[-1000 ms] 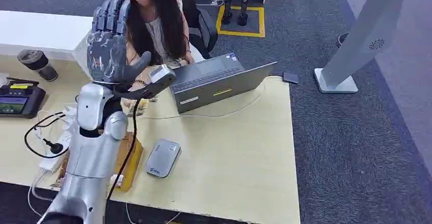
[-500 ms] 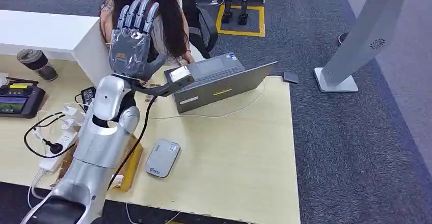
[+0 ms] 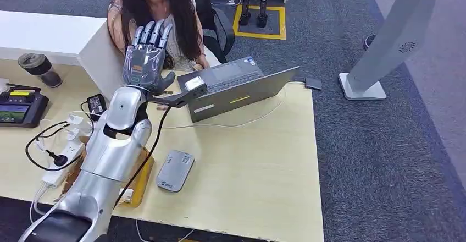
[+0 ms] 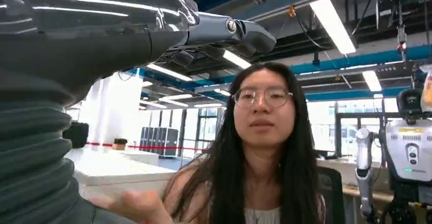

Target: Pass the card to the sensor for recognition and then transmit it.

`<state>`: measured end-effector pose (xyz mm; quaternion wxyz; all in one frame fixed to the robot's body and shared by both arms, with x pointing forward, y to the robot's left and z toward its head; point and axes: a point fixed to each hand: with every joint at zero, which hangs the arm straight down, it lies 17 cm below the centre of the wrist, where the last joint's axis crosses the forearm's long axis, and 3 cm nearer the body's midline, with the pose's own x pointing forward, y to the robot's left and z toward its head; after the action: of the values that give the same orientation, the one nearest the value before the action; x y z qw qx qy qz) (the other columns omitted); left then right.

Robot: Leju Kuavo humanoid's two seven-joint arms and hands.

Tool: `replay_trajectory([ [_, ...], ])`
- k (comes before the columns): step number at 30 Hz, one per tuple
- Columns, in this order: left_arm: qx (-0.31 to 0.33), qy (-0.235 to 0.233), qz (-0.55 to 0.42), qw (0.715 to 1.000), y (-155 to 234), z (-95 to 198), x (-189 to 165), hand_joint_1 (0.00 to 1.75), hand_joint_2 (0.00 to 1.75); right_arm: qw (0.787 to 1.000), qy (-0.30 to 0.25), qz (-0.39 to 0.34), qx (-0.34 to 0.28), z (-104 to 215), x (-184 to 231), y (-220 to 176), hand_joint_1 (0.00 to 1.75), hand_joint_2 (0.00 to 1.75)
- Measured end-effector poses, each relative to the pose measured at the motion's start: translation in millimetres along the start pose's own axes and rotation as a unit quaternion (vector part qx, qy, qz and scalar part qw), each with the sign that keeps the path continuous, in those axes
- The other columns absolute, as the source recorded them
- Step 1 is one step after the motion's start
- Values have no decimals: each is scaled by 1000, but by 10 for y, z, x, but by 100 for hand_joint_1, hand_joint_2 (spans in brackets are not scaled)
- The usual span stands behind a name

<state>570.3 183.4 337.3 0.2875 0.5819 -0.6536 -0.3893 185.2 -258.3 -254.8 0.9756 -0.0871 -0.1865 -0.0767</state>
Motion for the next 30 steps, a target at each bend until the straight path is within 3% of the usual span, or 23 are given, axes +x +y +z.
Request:
replay_trajectory([
  [28, -20, 5, -11, 1000, -250, 80, -50, 0, 175, 1000, 9, 5, 1, 2, -34, 6, 0, 0],
  [29, -19, 4, -11, 1000, -267, 91, -39, 175, 175, 1000, 9, 6, 1, 2, -36, 6, 0, 0],
  [30, -20, 4, -11, 1000, -292, 102, -26, 175, 175, 1000, 10, 7, 1, 2, -38, 6, 0, 0],
])
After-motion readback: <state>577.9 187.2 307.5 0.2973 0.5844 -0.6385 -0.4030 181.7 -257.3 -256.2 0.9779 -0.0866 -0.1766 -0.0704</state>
